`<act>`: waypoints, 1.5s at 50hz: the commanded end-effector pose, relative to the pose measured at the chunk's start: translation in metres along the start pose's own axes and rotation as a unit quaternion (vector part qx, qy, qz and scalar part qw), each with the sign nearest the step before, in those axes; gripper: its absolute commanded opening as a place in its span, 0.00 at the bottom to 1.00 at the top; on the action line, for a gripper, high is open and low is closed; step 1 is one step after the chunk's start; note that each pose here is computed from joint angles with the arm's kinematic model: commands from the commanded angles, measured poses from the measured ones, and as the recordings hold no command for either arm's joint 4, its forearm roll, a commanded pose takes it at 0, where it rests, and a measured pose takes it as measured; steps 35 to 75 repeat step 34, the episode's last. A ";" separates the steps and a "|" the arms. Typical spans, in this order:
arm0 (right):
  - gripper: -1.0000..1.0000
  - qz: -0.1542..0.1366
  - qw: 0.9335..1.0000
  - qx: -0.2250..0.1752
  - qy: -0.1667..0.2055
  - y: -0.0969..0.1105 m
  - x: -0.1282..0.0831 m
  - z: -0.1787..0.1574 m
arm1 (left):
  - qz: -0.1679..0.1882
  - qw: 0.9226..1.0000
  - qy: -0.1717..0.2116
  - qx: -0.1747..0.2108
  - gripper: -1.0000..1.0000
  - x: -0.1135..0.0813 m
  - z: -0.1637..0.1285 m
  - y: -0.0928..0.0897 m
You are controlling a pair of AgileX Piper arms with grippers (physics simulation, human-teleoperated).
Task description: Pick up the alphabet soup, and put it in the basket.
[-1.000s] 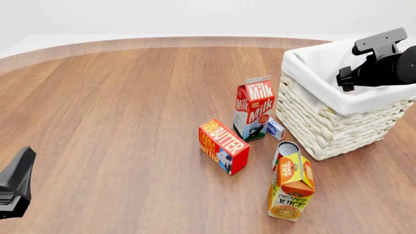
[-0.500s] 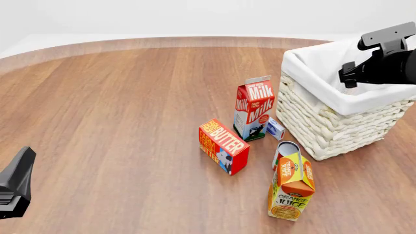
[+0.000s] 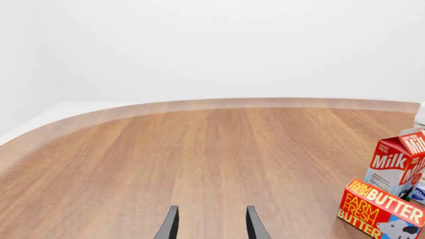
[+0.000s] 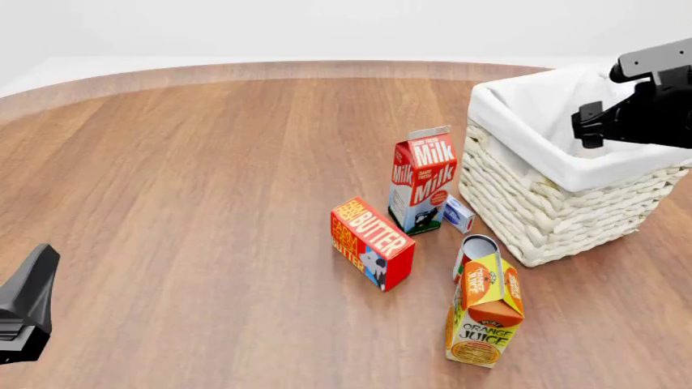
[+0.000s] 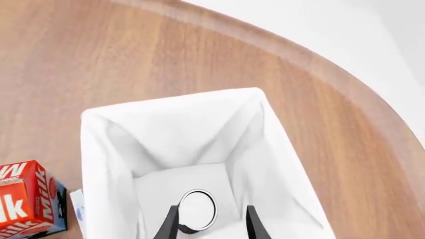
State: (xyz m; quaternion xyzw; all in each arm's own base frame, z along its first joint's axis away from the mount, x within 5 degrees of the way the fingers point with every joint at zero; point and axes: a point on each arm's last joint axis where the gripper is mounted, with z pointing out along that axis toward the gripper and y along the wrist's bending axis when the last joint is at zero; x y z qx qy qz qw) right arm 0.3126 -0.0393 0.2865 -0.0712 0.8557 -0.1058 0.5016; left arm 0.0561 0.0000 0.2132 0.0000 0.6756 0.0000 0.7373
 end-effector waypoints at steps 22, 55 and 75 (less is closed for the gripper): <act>1.00 0.007 0.999 0.010 -0.043 0.010 0.027 -0.037 | 0.000 1.000 0.000 0.000 1.00 0.000 0.000 0.000; 1.00 0.012 0.998 0.022 -0.057 0.009 0.039 -0.046 | 0.000 1.000 0.000 0.000 1.00 0.000 0.000 0.000; 1.00 0.012 0.998 0.022 -0.057 0.009 0.039 -0.046 | 0.000 1.000 0.000 0.000 1.00 0.000 0.000 0.000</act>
